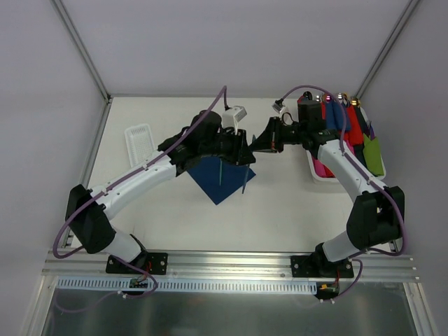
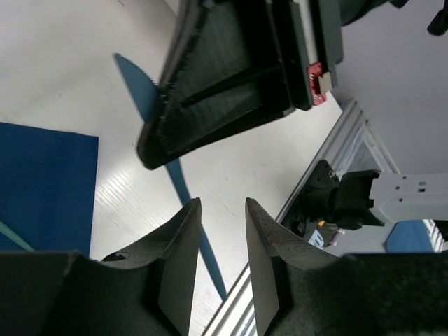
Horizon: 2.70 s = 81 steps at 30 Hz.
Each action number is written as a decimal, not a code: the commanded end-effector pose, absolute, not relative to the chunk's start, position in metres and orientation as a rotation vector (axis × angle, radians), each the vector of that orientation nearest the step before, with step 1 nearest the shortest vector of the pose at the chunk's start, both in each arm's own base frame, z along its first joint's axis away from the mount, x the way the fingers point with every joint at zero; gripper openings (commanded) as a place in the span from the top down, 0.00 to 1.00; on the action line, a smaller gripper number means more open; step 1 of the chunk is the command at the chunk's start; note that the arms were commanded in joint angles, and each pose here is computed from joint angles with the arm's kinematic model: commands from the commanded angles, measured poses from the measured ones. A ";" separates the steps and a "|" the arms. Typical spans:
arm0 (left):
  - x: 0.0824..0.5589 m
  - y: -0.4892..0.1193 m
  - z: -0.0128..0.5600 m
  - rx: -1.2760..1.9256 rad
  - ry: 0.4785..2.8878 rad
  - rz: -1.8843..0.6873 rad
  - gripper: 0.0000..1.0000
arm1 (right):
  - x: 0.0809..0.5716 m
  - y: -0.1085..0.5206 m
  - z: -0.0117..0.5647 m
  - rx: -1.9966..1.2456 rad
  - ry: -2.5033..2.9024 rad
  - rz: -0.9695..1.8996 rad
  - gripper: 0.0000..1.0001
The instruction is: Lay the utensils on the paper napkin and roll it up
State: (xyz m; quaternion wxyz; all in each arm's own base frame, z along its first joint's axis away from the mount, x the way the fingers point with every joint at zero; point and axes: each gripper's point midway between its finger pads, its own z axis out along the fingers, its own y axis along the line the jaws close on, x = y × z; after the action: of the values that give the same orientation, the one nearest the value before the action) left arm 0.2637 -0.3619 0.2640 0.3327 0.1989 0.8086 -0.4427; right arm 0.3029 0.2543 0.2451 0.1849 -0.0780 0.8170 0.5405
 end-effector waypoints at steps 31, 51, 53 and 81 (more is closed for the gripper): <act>0.259 -0.360 0.231 0.670 2.228 -0.813 0.73 | 0.301 0.254 0.249 -0.229 2.303 1.498 1.00; 0.251 -0.372 0.226 0.717 2.241 -0.854 0.78 | 0.305 0.254 0.243 -0.230 2.314 1.487 1.00; 0.250 -0.372 0.226 0.719 2.241 -0.857 0.78 | 0.306 0.254 0.241 -0.226 2.317 1.488 1.00; 0.248 -0.362 0.204 0.688 2.299 -0.812 0.78 | 0.306 0.250 0.247 -0.213 2.304 1.497 1.00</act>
State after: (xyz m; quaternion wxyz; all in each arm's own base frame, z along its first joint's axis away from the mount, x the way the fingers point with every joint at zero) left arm 0.2539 -0.3630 0.2114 0.3072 0.2571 0.8620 -0.3106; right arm 0.3053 0.2503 0.2299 0.1777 -0.0661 0.8333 0.5193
